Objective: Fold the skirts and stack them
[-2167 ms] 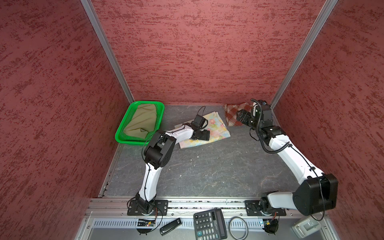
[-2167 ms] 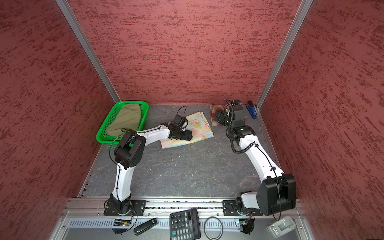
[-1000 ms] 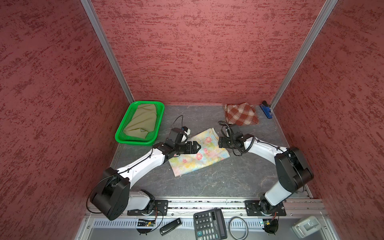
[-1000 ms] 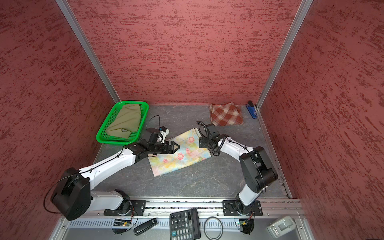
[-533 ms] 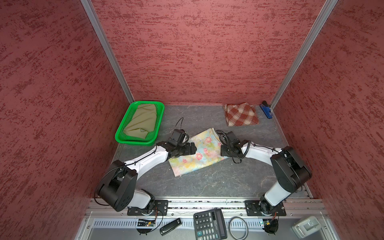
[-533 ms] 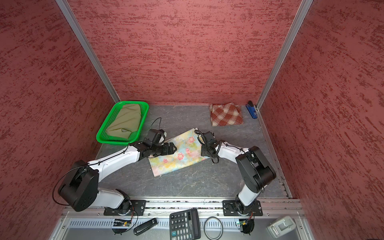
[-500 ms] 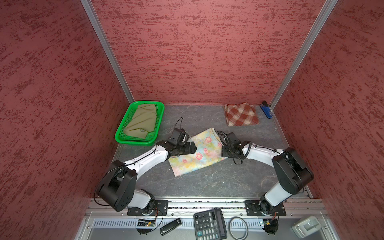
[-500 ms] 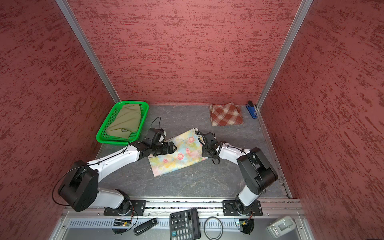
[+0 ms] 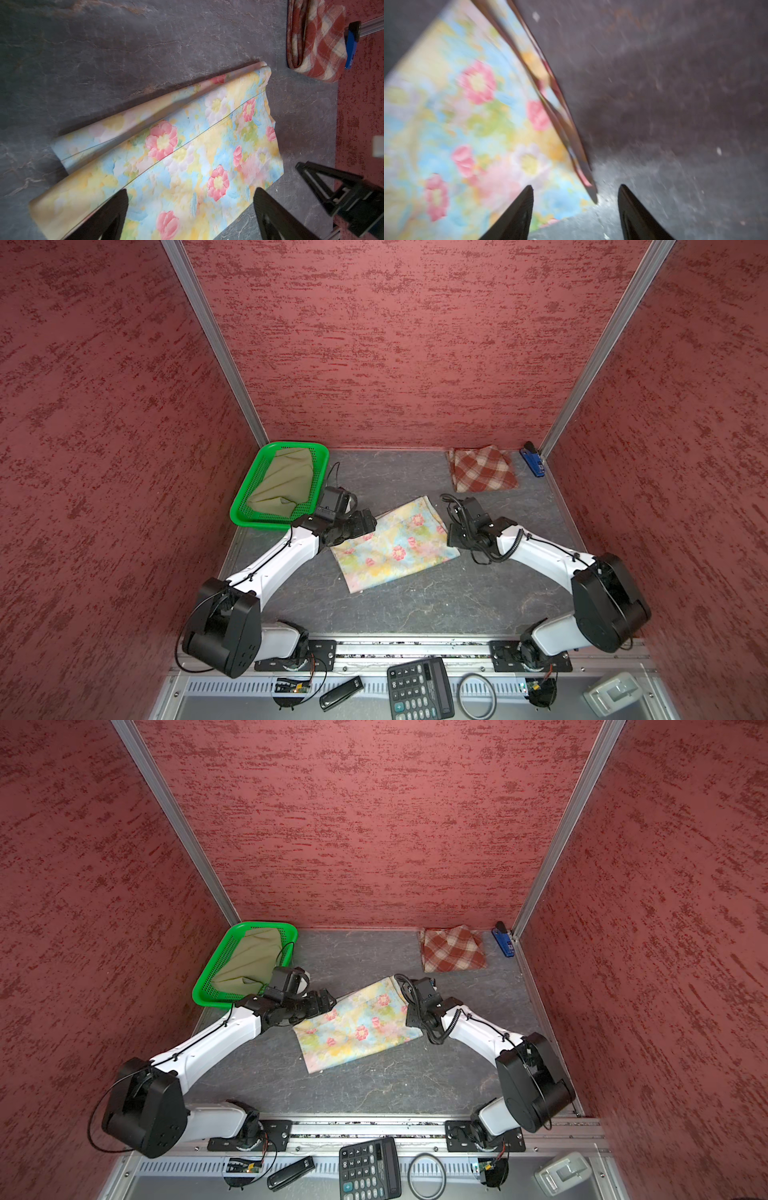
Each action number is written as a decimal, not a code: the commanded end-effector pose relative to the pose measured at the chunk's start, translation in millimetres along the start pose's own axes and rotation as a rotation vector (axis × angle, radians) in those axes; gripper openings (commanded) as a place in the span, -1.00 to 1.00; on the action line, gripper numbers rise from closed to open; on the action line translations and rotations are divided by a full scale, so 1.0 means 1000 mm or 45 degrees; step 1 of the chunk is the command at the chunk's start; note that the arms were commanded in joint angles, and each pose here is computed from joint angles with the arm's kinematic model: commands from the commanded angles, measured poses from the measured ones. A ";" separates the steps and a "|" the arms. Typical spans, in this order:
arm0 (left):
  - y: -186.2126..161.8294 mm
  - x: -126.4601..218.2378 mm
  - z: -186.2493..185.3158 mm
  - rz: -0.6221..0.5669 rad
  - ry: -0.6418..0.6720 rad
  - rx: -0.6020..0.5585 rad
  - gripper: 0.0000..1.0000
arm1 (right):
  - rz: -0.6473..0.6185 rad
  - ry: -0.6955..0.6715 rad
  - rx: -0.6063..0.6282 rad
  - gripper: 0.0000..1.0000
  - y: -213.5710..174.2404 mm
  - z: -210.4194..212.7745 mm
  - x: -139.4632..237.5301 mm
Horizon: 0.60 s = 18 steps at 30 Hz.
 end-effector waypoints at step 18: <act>-0.020 0.024 0.097 0.026 0.164 0.487 0.81 | -0.168 0.297 0.244 0.13 0.106 0.068 -0.085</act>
Point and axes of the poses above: each gripper's point midway between its finger pads, its own x axis back along the fingers, its own z axis along the line the jaws close on, y = z × x, the point moved 4 cm from there along x, back along the fingers, and after that the axes turned 4 degrees about x, right-handed, at the moved point
